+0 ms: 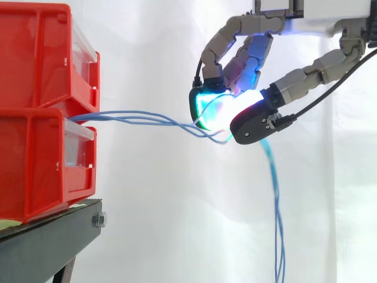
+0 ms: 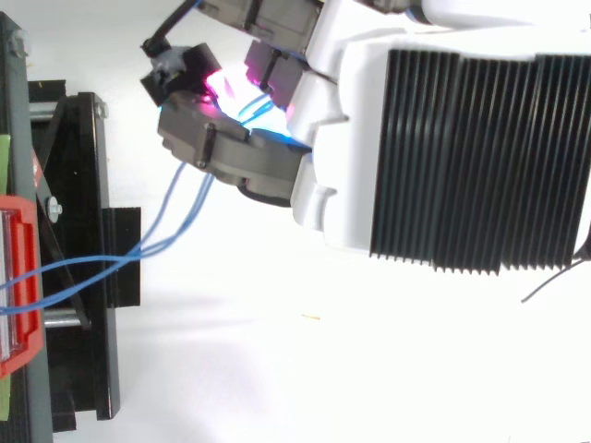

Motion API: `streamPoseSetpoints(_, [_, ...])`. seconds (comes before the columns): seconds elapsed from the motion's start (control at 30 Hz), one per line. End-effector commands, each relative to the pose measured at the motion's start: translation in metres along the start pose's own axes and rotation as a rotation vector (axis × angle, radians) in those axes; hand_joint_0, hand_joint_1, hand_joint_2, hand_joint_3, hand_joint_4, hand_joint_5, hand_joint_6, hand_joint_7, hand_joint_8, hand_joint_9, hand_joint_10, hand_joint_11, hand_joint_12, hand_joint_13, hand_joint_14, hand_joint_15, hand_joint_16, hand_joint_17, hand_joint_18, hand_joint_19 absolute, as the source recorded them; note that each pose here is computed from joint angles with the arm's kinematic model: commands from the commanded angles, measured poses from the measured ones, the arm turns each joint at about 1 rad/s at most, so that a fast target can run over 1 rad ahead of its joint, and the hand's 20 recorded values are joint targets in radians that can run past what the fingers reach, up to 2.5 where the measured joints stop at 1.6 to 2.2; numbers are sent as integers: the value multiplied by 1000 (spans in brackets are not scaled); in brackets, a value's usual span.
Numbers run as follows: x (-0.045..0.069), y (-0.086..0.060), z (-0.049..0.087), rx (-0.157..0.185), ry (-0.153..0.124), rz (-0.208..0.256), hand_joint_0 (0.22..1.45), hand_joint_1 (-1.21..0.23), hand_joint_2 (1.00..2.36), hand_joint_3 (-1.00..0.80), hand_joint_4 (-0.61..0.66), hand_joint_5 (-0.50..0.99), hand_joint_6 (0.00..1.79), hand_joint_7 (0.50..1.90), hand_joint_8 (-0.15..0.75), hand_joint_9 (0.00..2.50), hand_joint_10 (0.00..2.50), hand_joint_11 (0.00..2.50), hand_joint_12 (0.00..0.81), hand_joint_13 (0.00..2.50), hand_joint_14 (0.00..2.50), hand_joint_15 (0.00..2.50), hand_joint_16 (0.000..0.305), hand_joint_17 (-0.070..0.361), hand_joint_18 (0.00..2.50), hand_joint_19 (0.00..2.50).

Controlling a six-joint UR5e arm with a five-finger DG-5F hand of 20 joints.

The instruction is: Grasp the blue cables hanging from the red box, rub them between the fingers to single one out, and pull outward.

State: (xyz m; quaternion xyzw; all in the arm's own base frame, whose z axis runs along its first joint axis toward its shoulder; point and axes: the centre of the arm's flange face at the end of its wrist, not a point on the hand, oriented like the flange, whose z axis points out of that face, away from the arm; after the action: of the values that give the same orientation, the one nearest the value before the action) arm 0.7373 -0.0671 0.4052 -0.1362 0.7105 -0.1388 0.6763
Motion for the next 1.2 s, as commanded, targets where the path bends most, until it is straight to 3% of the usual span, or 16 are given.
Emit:
streamPoseSetpoints(0.0, [-2,2,0,-18,-9,-48,626,-776,1006,-27,142,-124,909,847,435,1137,14,758,451,776,12,348,61,138,825,330])
streamPoseSetpoints(0.13, [-3,4,0,-50,-28,-103,628,-776,1006,-33,144,-124,909,848,434,1135,11,758,449,776,11,351,61,138,825,333])
streamPoseSetpoints(0.23, [-4,6,0,-61,-42,-114,626,-775,1006,-27,144,-124,908,848,435,1136,13,756,450,777,11,350,62,138,826,333])
streamPoseSetpoints(0.47, [-3,4,1,-52,-40,-70,627,-776,1006,-31,144,-124,909,848,433,1137,13,752,450,778,11,346,62,138,827,333])
streamPoseSetpoints(0.5, [-3,5,1,-55,-40,-45,627,-776,1006,-31,144,-124,908,849,434,1137,11,757,449,777,11,352,61,138,825,333])
streamPoseSetpoints(0.7, [-3,4,1,-59,-40,-37,627,-775,1006,-33,144,-124,908,849,433,1135,13,757,452,776,11,348,61,138,826,333])
streamPoseSetpoints(0.87, [-3,3,1,-60,-45,-69,627,-776,1006,-31,142,-124,908,850,433,1134,11,764,451,776,11,348,61,138,826,334])
streamPoseSetpoints(1.03, [-2,4,0,-84,-56,-143,627,-776,1006,-33,145,-124,908,848,433,1137,14,759,449,775,11,349,61,138,825,333])
streamPoseSetpoints(1.17, [-3,5,0,-97,-68,-165,626,-775,1006,-31,142,-124,908,850,433,1136,14,756,450,775,11,347,61,138,826,333])
